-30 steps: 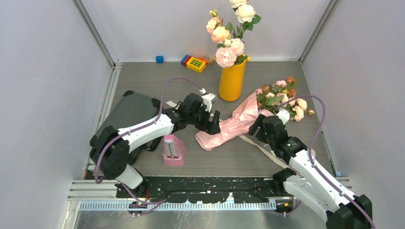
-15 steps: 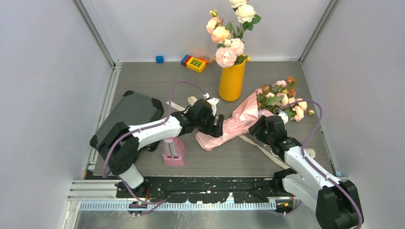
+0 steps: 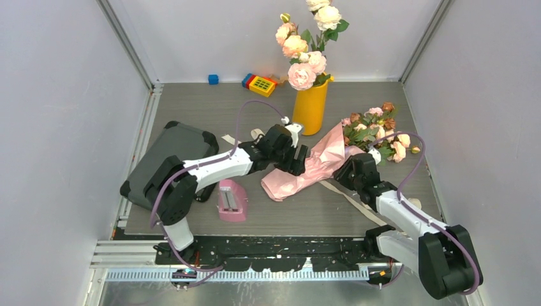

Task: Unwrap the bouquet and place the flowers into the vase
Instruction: Untie the ribbon from the wrapping paper, then unfold the wrapping paper at the center of the board.

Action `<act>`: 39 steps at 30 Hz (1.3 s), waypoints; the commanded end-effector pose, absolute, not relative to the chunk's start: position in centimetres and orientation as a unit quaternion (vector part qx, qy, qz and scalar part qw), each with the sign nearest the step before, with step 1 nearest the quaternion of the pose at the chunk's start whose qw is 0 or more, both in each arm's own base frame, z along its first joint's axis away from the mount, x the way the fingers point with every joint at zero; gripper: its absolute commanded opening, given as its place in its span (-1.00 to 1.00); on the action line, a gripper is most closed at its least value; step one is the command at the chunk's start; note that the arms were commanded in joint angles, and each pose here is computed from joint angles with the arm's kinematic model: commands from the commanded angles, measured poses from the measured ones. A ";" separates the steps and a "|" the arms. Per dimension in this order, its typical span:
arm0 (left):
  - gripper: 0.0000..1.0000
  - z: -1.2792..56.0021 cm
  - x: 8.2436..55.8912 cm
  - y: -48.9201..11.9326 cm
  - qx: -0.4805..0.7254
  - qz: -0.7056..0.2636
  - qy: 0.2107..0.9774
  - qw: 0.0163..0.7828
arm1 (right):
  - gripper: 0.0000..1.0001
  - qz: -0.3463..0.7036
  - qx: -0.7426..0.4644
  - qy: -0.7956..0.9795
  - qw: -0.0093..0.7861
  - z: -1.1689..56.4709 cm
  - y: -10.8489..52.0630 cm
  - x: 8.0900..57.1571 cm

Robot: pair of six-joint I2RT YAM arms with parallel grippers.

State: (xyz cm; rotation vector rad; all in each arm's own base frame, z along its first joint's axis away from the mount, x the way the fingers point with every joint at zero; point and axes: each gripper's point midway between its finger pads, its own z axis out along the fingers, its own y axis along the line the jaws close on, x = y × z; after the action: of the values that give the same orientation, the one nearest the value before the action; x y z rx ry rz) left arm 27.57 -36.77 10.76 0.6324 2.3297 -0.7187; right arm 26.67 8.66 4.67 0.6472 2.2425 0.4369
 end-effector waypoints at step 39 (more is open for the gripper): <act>0.53 13.0 29.9 -39.7 0.293 -0.286 0.839 0.359 | 0.17 0.146 0.283 0.855 0.410 8.1 5.9 27.6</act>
State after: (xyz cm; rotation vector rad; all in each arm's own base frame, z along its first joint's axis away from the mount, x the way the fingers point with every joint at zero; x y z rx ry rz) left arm 30.33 -38.09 9.17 0.7750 2.2503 -0.6041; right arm 25.97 6.35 7.50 0.7196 2.2139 0.3560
